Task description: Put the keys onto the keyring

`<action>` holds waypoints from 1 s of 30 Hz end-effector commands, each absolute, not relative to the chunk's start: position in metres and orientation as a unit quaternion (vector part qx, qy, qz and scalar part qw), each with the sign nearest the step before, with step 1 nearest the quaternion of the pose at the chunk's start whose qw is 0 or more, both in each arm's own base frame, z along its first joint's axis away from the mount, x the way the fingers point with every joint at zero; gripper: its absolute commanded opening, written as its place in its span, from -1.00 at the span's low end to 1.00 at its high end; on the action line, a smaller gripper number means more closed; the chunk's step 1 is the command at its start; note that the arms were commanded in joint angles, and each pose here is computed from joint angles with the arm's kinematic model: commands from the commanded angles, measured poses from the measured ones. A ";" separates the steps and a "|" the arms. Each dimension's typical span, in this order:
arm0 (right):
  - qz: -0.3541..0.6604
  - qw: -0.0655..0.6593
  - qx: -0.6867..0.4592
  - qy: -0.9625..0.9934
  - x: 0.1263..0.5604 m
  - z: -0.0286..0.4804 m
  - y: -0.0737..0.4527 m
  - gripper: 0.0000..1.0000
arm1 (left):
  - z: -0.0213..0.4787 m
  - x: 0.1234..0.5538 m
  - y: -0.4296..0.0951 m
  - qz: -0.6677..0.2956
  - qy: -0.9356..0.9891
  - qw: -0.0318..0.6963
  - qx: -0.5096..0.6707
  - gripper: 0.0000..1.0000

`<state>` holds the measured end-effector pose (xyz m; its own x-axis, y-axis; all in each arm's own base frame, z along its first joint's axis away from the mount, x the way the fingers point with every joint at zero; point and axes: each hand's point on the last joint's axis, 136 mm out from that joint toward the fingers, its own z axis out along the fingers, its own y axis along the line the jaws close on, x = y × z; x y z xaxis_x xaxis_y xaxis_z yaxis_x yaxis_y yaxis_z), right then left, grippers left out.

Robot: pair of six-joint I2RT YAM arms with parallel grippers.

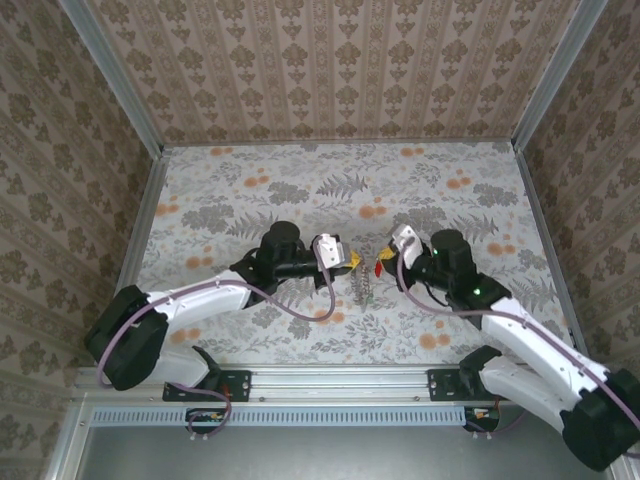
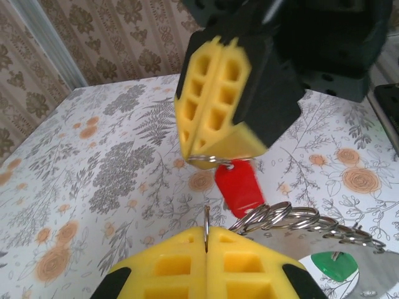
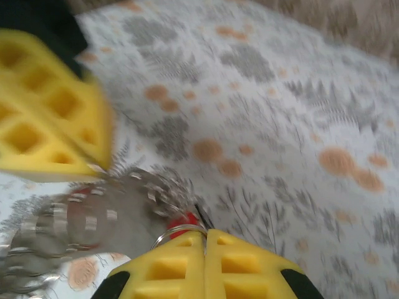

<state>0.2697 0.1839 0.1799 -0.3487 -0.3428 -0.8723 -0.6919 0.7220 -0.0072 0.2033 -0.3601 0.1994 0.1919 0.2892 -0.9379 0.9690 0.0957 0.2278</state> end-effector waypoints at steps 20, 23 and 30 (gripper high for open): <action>0.124 0.086 -0.083 0.985 0.284 0.036 0.160 -0.88 | 0.215 0.224 -0.309 -0.280 0.570 0.539 0.554 -1.00; 0.146 0.082 -0.075 0.983 0.284 0.034 0.163 -0.81 | 0.214 0.224 -0.311 -0.285 0.569 0.536 0.555 -1.00; 0.198 0.088 -0.048 0.975 0.289 0.038 0.166 -0.52 | 0.211 0.225 -0.314 -0.290 0.569 0.531 0.557 -1.00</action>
